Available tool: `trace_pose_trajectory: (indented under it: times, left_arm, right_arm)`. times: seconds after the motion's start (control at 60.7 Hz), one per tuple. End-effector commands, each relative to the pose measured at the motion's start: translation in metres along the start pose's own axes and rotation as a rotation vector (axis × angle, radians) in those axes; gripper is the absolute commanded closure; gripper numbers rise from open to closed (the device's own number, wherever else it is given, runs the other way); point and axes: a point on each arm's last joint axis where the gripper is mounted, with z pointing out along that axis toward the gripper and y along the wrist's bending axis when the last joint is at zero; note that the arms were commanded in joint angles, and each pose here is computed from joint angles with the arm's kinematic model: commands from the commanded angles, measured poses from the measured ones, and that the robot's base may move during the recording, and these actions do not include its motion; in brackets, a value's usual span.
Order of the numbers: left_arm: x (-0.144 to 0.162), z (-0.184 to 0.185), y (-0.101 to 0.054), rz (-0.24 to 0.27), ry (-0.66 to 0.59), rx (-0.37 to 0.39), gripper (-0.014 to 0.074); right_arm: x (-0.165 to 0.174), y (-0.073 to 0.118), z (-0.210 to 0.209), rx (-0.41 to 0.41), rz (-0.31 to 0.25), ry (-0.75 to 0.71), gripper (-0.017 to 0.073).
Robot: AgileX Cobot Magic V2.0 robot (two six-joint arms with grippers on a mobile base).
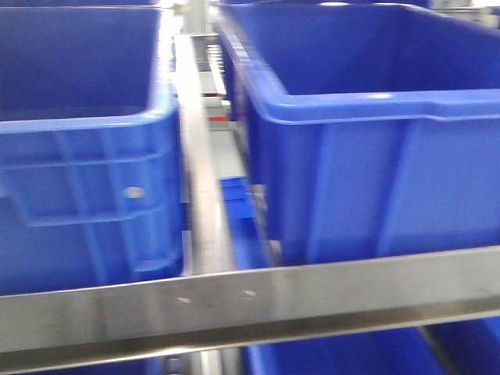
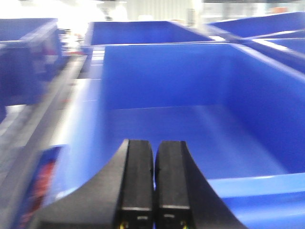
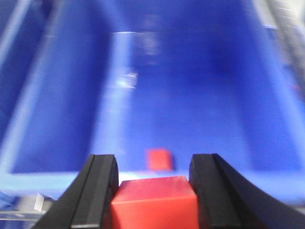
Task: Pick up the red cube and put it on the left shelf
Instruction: 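Approach the shelf and move the right gripper over a blue crate, then lower the red cube into the blue crate and open the right gripper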
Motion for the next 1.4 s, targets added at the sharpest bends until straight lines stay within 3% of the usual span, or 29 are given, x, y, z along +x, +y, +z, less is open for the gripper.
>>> trace_pose_trajectory:
  times: [0.0, 1.384]
  left_arm:
    - [-0.0002, -0.0010, -0.0002, 0.000, -0.075, 0.006, 0.0492]
    - [-0.0002, -0.0010, -0.0002, 0.000, -0.075, 0.006, 0.0492]
  right_arm:
    - [-0.0144, 0.0024, -0.0046, -0.014, -0.010, -0.107, 0.0503]
    - [-0.0144, 0.0024, -0.0046, -0.014, -0.010, -0.107, 0.0503]
